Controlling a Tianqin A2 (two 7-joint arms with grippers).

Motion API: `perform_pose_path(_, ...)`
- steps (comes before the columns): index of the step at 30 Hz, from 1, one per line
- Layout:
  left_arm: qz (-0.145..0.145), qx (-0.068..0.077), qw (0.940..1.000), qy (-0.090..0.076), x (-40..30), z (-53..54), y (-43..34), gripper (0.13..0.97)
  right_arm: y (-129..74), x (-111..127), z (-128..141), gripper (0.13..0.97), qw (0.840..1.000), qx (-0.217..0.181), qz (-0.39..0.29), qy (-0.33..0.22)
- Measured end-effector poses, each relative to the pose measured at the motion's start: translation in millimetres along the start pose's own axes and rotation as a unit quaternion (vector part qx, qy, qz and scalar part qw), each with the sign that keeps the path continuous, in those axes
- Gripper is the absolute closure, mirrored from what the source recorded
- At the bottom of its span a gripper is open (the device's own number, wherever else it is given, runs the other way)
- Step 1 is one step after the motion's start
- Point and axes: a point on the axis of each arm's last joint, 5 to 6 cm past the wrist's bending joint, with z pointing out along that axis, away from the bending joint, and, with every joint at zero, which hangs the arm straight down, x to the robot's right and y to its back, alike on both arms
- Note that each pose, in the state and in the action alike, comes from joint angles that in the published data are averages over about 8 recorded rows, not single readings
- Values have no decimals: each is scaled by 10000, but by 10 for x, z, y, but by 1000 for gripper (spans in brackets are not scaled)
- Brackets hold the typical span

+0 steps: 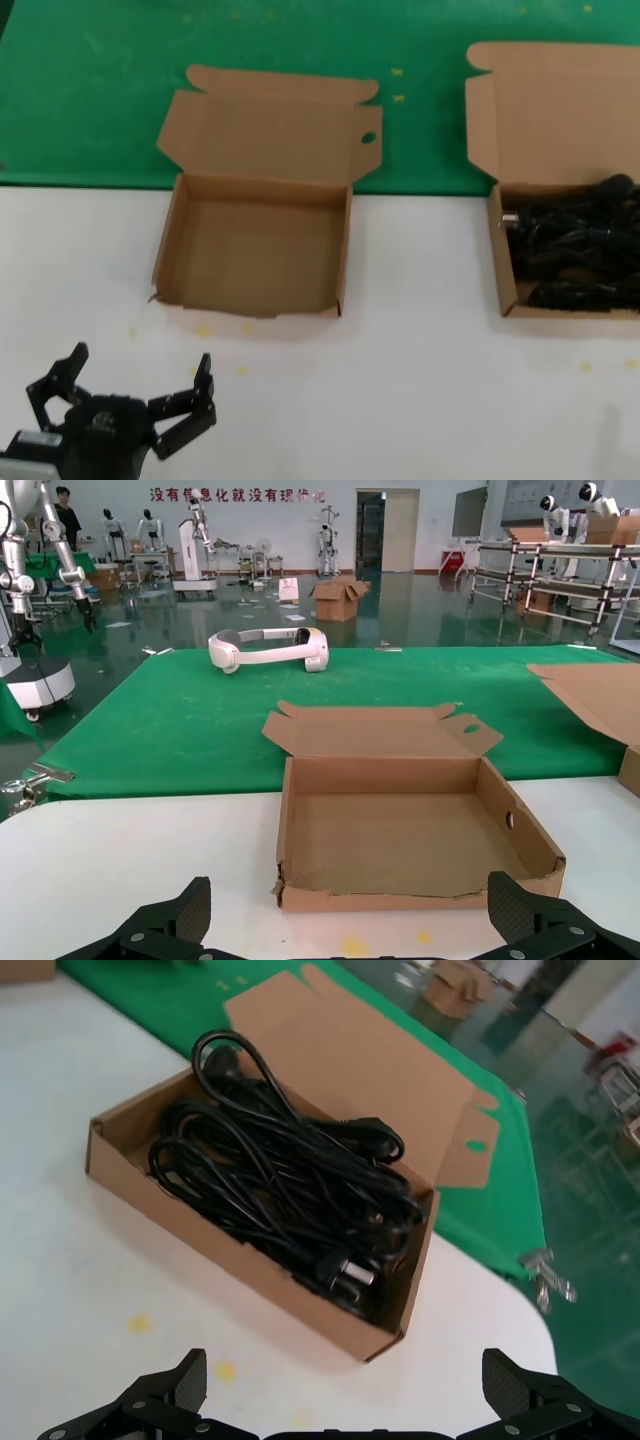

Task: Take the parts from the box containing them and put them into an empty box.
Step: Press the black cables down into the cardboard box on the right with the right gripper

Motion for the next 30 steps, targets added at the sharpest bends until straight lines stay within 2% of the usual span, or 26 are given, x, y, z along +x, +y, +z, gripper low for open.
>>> perform_pose_path(10,0,0,10000,0,0,0,0,132,-483,285,225,130,9951,130,-968,-174)
perform_pose_path(15,0,0,10000,0,0,0,0,132,-668,377,279,130,9866,169,-1620,-54)
perform_pose_path(19,0,0,10000,0,0,0,0,132,-716,436,370,130,9717,70,-2357,146)
perform_pose_path(25,0,0,10000,0,0,0,0,132,-732,514,597,130,9390,-152,-3413,383)
perform_pose_path(30,0,0,10000,0,0,0,0,132,-790,571,803,130,9241,-171,-3793,446)
